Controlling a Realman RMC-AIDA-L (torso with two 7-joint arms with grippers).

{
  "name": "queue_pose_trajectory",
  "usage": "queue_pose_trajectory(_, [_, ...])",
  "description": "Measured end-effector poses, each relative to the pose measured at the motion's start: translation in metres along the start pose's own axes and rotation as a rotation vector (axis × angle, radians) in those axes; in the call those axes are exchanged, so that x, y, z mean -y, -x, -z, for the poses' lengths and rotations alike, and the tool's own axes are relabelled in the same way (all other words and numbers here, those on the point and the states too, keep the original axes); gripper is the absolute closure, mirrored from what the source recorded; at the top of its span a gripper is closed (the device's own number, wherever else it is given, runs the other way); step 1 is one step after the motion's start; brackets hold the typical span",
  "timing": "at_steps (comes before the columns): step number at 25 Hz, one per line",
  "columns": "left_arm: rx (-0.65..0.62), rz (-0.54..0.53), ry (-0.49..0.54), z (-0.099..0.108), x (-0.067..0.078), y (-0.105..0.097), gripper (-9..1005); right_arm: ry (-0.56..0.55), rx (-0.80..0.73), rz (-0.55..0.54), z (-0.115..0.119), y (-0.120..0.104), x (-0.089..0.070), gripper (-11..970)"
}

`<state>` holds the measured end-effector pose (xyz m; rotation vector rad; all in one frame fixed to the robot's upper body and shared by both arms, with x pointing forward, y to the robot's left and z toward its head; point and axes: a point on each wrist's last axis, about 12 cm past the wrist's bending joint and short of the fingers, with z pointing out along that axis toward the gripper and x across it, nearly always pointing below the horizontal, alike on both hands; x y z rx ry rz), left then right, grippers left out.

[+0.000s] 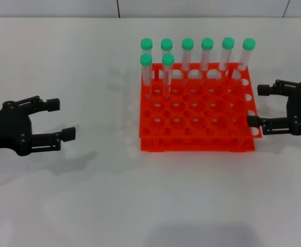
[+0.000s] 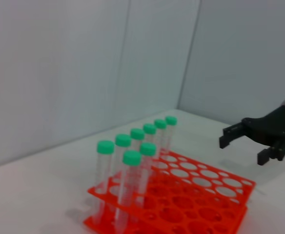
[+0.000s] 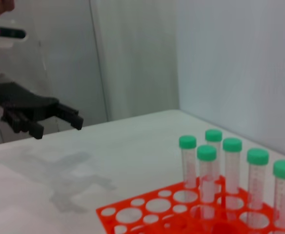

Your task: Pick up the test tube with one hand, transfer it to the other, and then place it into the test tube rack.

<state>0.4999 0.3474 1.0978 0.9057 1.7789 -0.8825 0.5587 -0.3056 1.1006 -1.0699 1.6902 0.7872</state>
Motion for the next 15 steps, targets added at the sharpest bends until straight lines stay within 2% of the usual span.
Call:
queue_pose_trajectory(4, [-0.022,-0.004,-0.033,-0.005,-0.002,0.006,117,0.014,-0.016,0.002,-0.002,-0.002,-0.002,87])
queue_pose_trajectory(15, [-0.041,-0.009,-0.038,-0.009,-0.007,0.012,117,0.022,-0.035,-0.003,-0.007,-0.007,-0.005,87])
